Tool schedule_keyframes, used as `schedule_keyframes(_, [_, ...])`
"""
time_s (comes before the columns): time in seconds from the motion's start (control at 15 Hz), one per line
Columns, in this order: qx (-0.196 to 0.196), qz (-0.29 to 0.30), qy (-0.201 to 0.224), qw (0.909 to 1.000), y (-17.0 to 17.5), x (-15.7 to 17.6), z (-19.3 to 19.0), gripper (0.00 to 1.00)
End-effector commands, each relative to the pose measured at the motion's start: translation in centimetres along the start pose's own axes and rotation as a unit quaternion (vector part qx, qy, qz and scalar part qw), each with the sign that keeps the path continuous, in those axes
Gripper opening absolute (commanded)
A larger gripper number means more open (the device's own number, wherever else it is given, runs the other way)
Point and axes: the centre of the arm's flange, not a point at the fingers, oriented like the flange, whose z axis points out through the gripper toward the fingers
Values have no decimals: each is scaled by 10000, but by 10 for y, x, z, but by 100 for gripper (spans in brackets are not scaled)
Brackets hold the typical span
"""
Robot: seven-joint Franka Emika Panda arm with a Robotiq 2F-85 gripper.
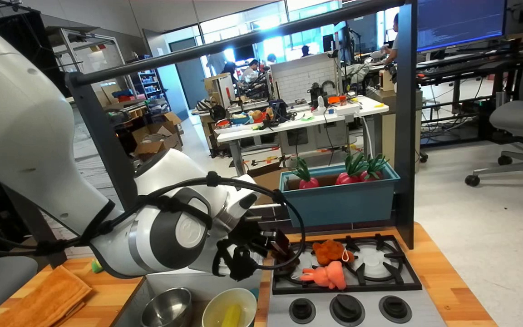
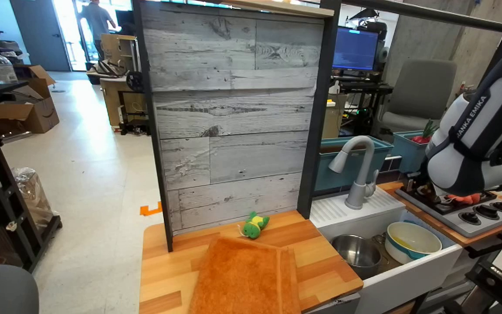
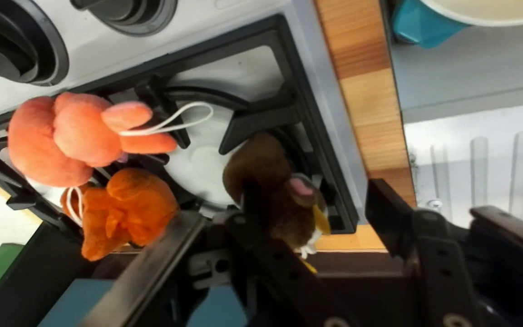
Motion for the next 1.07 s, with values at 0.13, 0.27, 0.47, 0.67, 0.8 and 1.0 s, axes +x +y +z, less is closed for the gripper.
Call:
schedule_keyframes(0.13, [406,-308,284,9983,34,-4,-65,19])
schedule_keyframes(0.27, [790,-582,556,9936,43,-10,-95,4])
schedule_keyframes(0.47, [1237,-1032,421,9860,34,-19,-117,0])
schedule_keyframes(0.67, [1268,-1202,34,9846,19,-25,-118,26])
schedule_keyframes(0.8, [1192,-1071,132,9870,17,-23,-108,9])
schedule_keyframes(1.0, [1043,-1074,55,9887,16,-24,-100,52])
